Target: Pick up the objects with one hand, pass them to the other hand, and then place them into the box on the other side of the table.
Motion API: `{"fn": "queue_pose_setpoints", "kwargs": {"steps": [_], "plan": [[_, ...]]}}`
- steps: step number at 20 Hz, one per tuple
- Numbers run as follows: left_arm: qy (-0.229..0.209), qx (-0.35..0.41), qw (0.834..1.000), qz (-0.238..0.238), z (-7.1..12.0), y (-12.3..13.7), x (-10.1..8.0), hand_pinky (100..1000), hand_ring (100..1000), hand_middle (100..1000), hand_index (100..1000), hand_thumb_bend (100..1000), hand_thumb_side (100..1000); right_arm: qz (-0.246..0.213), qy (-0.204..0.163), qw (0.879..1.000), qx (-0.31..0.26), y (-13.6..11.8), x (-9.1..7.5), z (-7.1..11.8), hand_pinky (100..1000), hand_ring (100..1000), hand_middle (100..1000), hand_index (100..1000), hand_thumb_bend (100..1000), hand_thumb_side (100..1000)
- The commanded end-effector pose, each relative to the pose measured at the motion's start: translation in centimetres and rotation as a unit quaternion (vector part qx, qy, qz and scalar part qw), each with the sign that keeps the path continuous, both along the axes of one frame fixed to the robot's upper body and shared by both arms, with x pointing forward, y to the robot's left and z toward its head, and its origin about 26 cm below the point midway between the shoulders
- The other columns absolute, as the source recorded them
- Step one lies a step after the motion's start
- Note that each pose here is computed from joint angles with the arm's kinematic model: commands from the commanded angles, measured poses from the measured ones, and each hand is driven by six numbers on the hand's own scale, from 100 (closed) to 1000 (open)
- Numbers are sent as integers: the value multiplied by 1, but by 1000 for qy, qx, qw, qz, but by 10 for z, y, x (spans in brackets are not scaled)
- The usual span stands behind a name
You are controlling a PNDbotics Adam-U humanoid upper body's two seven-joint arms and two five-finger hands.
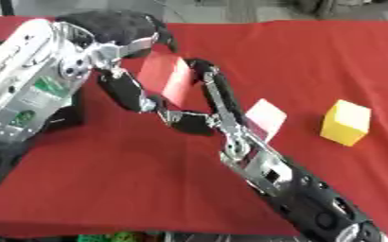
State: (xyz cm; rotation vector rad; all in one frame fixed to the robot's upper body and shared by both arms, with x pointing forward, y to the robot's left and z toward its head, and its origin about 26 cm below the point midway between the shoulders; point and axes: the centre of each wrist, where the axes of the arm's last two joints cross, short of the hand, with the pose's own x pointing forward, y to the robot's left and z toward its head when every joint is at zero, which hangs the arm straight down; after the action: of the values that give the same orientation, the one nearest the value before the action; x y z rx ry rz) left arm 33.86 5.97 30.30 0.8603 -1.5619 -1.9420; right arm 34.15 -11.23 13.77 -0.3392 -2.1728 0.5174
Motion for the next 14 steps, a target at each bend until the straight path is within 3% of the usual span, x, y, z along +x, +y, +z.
{"fn": "queue_pose_setpoints", "kwargs": {"steps": [1, 14], "plan": [[-15, -3, 1000, 2, 6, 1, 0, 930, 909, 838, 863, 378, 191, 11, -12, 1000, 0, -1, -1, 7, 787, 482, 481, 526, 100, 175], [-9, 4, 1000, 12, -2, -1, 8, 914, 893, 805, 860, 340, 178, 26, -19, 999, -5, -1, -1, 5, 785, 476, 475, 520, 100, 161]]}}
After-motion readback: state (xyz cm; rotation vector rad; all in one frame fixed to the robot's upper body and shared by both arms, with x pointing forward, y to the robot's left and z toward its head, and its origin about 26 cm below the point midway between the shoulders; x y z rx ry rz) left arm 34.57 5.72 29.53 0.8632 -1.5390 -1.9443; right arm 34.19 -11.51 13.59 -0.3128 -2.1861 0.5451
